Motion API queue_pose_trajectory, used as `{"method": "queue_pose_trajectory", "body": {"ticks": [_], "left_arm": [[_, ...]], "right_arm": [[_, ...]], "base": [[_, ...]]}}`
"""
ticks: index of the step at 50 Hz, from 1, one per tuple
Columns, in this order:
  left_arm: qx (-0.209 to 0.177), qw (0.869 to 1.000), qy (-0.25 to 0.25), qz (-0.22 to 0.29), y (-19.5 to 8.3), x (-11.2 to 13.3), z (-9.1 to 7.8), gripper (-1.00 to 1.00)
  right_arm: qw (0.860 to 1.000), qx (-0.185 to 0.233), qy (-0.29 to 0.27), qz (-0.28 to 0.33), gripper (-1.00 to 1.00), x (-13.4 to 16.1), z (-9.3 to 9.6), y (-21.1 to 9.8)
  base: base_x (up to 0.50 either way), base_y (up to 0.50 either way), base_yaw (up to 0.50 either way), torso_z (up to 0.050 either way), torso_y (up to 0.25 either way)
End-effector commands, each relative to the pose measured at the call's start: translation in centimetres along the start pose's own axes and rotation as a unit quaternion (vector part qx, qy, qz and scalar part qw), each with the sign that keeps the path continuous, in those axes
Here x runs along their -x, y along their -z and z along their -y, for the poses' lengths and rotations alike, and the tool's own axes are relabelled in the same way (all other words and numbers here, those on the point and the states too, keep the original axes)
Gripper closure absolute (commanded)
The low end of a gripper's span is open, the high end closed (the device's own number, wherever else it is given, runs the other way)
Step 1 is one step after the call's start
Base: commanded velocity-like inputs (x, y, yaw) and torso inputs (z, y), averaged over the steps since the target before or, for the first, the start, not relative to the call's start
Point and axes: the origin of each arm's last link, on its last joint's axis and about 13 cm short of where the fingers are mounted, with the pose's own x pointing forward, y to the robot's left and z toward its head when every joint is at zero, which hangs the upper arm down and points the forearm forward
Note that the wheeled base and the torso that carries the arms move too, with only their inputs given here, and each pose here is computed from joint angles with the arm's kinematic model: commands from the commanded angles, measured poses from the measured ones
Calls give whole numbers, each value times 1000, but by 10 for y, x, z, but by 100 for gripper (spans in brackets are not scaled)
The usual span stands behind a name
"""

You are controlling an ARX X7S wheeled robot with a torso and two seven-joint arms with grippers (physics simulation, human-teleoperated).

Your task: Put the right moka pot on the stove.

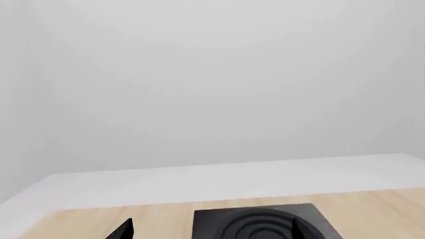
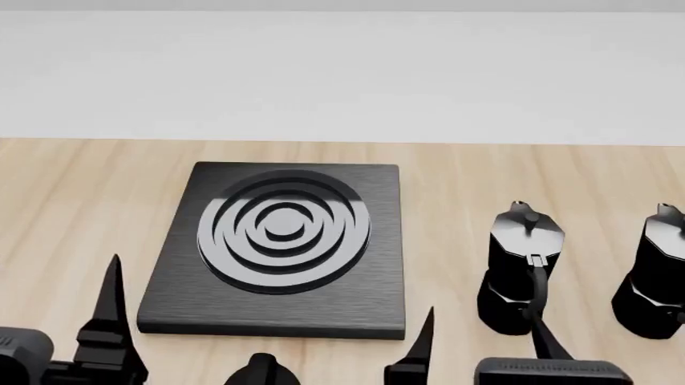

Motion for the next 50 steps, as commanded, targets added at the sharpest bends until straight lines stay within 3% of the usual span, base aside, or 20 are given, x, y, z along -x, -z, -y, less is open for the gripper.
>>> {"method": "queue_pose_trajectory", "body": {"ticks": [1,24,50], "left_arm": [[-1,1000,1,1,-2,0,0,-100],[-6,1000,7,12,-3,0,1,-100],[-7,1000,9,18,-1,0,1,-100]], "right_arm": [[1000,0,0,0,-100,0,0,-2],[1000,-1,6,1,-100,0,2,-5],[1000,0,7,-2,-100,-3,2,-3]], "base": [[0,0,0,0,0],[0,0,0,0,-4],[0,0,0,0,-217]]}}
